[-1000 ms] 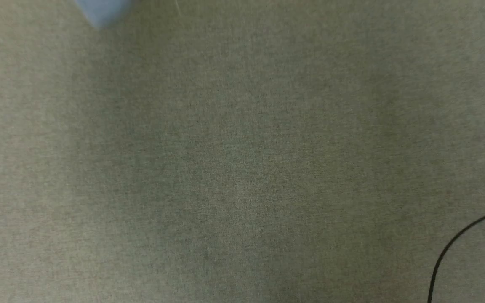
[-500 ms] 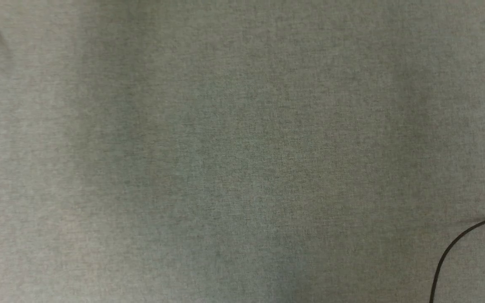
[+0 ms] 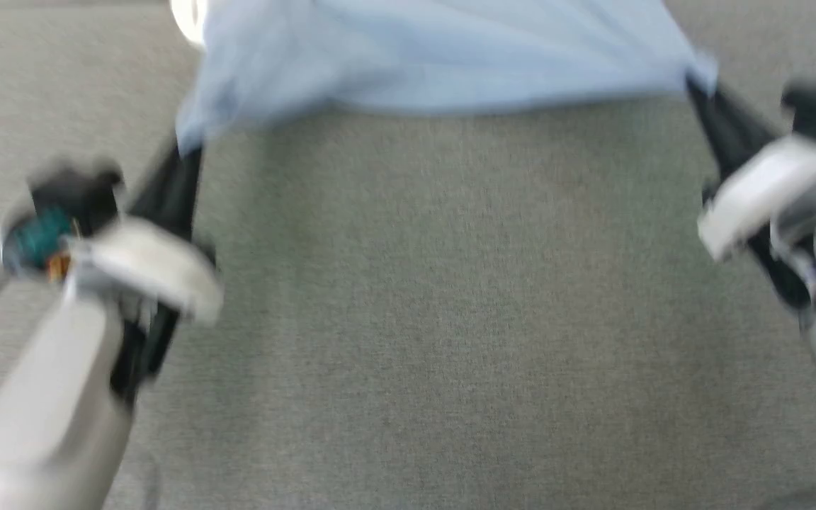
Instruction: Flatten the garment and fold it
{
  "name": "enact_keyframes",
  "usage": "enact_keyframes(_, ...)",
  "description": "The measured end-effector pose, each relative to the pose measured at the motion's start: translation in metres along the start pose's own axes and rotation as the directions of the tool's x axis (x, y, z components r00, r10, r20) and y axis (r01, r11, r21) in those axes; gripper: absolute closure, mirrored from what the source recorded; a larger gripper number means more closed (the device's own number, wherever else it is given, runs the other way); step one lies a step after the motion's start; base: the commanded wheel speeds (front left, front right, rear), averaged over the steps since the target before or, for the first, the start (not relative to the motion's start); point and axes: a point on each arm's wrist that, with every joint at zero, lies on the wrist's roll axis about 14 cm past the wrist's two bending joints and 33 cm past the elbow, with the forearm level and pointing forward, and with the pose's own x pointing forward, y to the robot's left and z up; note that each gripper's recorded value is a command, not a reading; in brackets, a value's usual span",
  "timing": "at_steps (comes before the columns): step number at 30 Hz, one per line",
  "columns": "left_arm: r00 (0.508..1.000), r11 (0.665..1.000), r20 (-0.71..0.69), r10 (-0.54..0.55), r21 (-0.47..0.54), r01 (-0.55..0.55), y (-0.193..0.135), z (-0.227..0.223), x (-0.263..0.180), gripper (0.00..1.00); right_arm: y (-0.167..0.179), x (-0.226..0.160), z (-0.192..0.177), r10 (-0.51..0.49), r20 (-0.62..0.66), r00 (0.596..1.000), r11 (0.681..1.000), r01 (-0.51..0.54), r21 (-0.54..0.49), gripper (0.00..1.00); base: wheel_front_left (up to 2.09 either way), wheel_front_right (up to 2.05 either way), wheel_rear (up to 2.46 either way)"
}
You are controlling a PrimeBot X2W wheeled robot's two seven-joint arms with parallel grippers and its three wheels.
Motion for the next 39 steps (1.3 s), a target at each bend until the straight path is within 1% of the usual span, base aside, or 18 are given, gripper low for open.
enact_keyframes(3, 0.993, 1.0, -0.118, 0.004, 0.016, -0.003, 0.001, -0.019, -0.044, 1.0, 0.005, -0.028, -0.01, 0.012, -0.04, 0.999, 1.0, -0.012, 0.007, 1.0, 0.0, 0.0, 0.0)
enact_keyframes(7, 0.965, 1.0, -0.26, 0.0, 0.028, 0.007, -0.001, -0.036, -0.101, 1.0, 0.009, -0.061, -0.019, 0.018, -0.09, 0.996, 1.0, -0.017, 0.009, 1.0, 0.0, 0.0, 0.0)
enact_keyframes(11, 0.94, 0.999, -0.342, 0.019, 0.053, -0.001, 0.001, -0.039, -0.149, 1.0, 0.009, -0.092, -0.023, 0.012, -0.125, 0.992, 1.0, -0.013, -0.009, 1.0, 0.0, 0.0, 0.0)
enact_keyframes(13, 0.932, 0.999, -0.361, 0.03, 0.041, -0.016, 0.001, -0.038, -0.168, 1.0, 0.007, -0.105, -0.023, 0.002, -0.137, 0.991, 1.0, -0.003, -0.009, 1.0, 0.0, 0.0, 0.0)
enact_keyframes(18, 0.91, 0.998, -0.414, -0.002, -0.062, -0.026, -0.018, -0.04, -0.214, 1.0, 0.005, -0.147, -0.036, -0.017, -0.212, 0.977, 1.0, 0.015, -0.007, 1.0, 0.0, 0.0, 0.0)
enact_keyframes(24, 0.882, 0.988, -0.469, -0.053, -0.155, -0.023, -0.043, -0.043, -0.261, 1.0, 0.008, -0.199, -0.053, -0.022, -0.337, 0.941, 1.0, 0.027, 0.011, 1.0, 0.0, 0.0, 0.0)
enact_keyframes(26, 0.86, 0.983, -0.503, -0.083, -0.186, -0.013, -0.053, -0.049, -0.276, 1.0, 0.008, -0.216, -0.061, -0.029, -0.387, 0.922, 0.999, 0.042, 0.024, 1.0, 0.0, 0.0, 0.0)
enact_keyframes(28, 0.826, 0.969, -0.549, -0.128, -0.247, -0.013, -0.068, -0.059, -0.293, 1.0, 0.007, -0.235, -0.074, -0.037, -0.454, 0.89, 0.997, 0.061, 0.037, 1.0, 0.0, 0.0, 0.0)
enact_keyframes(29, 0.81, 0.957, -0.566, -0.153, -0.29, -0.022, -0.075, -0.063, -0.301, 1.0, 0.007, -0.244, -0.08, -0.042, -0.482, 0.875, 0.996, 0.075, 0.049, 1.0, 0.0, 0.0, 0.0)
enact_keyframes(31, 0.795, 0.938, -0.577, -0.185, -0.344, -0.032, -0.085, -0.067, -0.31, 1.0, 0.011, -0.258, -0.089, -0.041, -0.522, 0.852, 0.994, 0.089, 0.068, 1.0, 0.0, 0.0, 0.0)
enact_keyframes(32, 0.79, 0.937, -0.581, -0.195, -0.348, -0.025, -0.088, -0.067, -0.311, 1.0, 0.013, -0.261, -0.089, -0.039, -0.525, 0.85, 0.993, 0.091, 0.074, 1.0, 0.0, 0.0, 0.0)
enact_keyframes(34, 0.791, 0.936, -0.577, -0.204, -0.352, -0.016, -0.09, -0.066, -0.309, 1.0, 0.016, -0.26, -0.083, -0.041, -0.507, 0.861, 0.992, 0.094, 0.079, 1.0, 0.0, 0.0, 0.0)
enact_keyframes(36, 0.803, 0.935, -0.558, -0.209, -0.355, -0.003, -0.091, -0.063, -0.303, 1.0, 0.018, -0.256, -0.074, -0.042, -0.474, 0.88, 0.991, 0.097, 0.092, 1.0, 0.0, 0.0, 0.0)
enact_keyframes(39, 0.844, 0.943, -0.499, -0.196, -0.331, 0.023, -0.089, -0.05, -0.286, 1.0, 0.019, -0.252, -0.063, -0.05, -0.428, 0.902, 0.989, 0.104, 0.105, 1.0, 0.0, 0.0, 0.0)
